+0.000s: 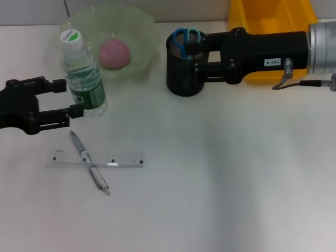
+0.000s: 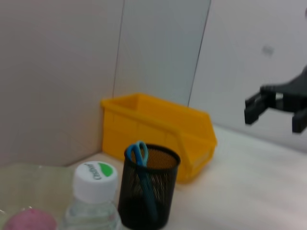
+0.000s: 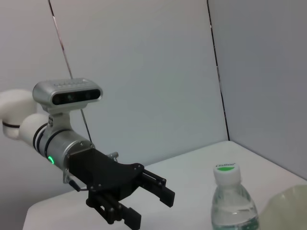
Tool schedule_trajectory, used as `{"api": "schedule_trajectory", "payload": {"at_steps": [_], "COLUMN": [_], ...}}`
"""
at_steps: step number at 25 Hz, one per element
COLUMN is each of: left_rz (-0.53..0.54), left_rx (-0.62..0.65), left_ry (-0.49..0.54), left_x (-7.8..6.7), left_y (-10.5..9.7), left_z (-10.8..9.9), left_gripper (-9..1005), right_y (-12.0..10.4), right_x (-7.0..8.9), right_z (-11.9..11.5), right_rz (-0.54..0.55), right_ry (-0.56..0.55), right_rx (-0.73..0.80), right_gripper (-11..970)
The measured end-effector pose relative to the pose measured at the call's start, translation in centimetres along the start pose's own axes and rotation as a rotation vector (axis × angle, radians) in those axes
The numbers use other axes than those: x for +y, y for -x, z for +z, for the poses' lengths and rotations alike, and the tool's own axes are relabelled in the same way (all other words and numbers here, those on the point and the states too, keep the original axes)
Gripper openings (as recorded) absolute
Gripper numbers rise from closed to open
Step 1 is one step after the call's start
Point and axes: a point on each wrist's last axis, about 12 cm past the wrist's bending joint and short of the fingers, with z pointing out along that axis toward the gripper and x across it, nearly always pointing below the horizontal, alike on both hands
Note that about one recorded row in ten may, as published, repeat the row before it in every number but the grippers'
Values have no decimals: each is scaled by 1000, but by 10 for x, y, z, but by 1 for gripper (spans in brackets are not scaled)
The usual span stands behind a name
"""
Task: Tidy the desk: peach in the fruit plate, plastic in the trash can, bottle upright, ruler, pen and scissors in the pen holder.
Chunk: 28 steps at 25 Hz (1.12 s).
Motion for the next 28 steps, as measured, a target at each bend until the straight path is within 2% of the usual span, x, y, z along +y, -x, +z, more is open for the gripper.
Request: {"api": "schedule_trajectory", "payload": {"at_steps": [5,6,7,8,10,11,12,14,16,22,23,25,26,28], "left_rz": [62,73,73,76,73,56,56,39,39,38,50,45,11,-7], "left_rx": [8,5,5,-1,-3,-8,-8,-10,-11,-8,49,61,126,168], "left_ry": [-13,-15,-15,-29,-35,-54,-54,-80,-81,-80,-80,-80,-74,-52], "left_x": [-8,-8,-8,-8,-8,-7,-7,-6,-6,-6,-7,-7,-5,-2], "left_y": [1,0,0,0,0,-1,-1,-1,-1,-1,7,9,13,18], "left_z": [20,23,23,29,31,37,37,44,45,45,42,41,40,40], "left_gripper": [757,757,757,756,756,756,756,756,755,754,754,754,754,754], "right_y": [-13,-25,-25,-39,-45,-59,-59,-73,-83,-105,-111,-114,-116,-117], "right_x": [4,8,8,14,17,25,25,35,42,51,55,56,56,55], "right_z": [-7,-10,-10,-13,-14,-16,-16,-18,-19,-22,-28,-32,-37,-43], "right_rz": [2,-43,-43,-92,-108,-135,-135,-192,-238,-261,-251,-246,-247,-255], "right_ry": [-3,0,0,-1,-1,4,4,13,11,-40,-67,-86,-124,-166], "right_rx": [-77,-129,-129,-188,-215,-275,-275,-322,-337,-364,-383,-393,-409,-429], "right_gripper": [608,609,609,609,609,609,609,609,608,608,608,608,608,609]}}
